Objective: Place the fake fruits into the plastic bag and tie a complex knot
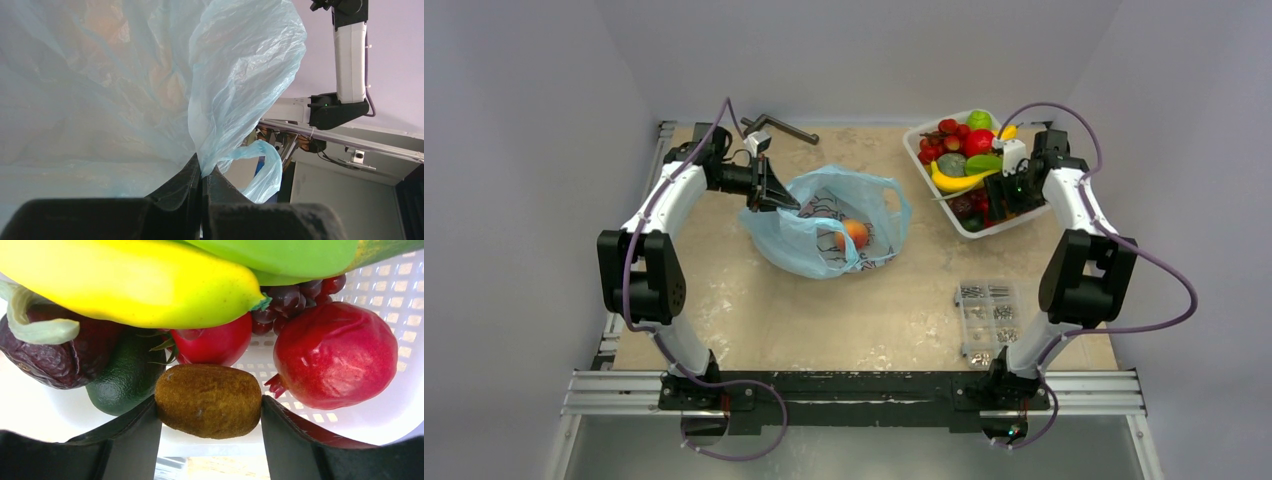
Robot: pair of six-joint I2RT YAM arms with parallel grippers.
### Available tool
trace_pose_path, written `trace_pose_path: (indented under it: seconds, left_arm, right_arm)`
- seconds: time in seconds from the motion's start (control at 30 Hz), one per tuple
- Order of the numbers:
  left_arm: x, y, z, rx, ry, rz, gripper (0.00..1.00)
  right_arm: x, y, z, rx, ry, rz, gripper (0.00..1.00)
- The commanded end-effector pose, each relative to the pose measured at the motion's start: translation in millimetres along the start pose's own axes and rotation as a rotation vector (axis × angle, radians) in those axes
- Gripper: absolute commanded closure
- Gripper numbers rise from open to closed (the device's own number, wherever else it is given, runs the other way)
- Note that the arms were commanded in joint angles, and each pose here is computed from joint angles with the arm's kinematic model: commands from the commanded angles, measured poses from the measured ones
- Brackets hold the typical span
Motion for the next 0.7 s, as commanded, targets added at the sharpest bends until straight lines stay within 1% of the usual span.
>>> trace_pose_path:
  seconds: [0.0,0.07,0.1,0.2,0.27,0.37,0.43,0.47,0.57,0.67]
  left_arm:
    - [6.4,-3.3,-8.9,-0.006,0.041,-0.018,1.0]
    - [6.7,-3.1,-8.6,-0.006,0.038,-0.018,1.0]
    - [6.9,-3.1,-8.6,-0.006,0.038,-0.019,1.0]
    - [6.7,-3.2,-8.9,-0.006,0.038,-0.019,1.0]
    - [6.7,-2.9,-8.4,-0.006,0.032,-0.019,1.0]
    - [6.4,-2.9,-8.4,-0.006,0.029,-0.018,1.0]
    - [6.6,-2.7,-8.2,-0.008,0.026,-0.017,1.0]
    - [6.3,-2.7,-8.5,-0.011,0.022,-0.016,1.0]
    - [6.8,-2.9,-9.8,-0.018,0.021,-0.016,1.0]
    - [8.0,-1.9,-11.0,-0.037,0.011,-0.013,1.0]
  right_arm:
    - [19.6,-17.0,3.9,0.005,-0.014,-0.093,0.51]
    - [20.6,-29.1,5.6,0.003,-0.028,-0.098,0.61]
    - [23.1,-37.2,6.1,0.001,-0.032,-0.107,0.64]
    - [37.6,-77.0,14.2,0.016,-0.09,-0.176,0.69]
    - [49.6,-104.3,32.6,0.075,-0.125,-0.245,0.71]
    - [59.7,-134.0,87.0,0.269,-0.233,-0.306,0.75]
    - [58.9,-144.9,134.2,0.406,-0.327,-0.334,0.78]
    - [61.4,-150.1,158.2,0.466,-0.38,-0.375,0.79]
    - [60.0,-150.0,218.2,0.576,-0.475,-0.442,0.81]
    - [57.2,-130.3,268.5,0.626,-0.594,-0.452,0.84]
Point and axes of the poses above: each gripper's point midway between its finger pads, its own y axis out along the fingers, its own z axis along the line the jaws close on, x = y × z, the point moved 4 cm from there along -y, back along the fingers, and after that the axes turned 10 degrees about y, right-handed, at the moved point
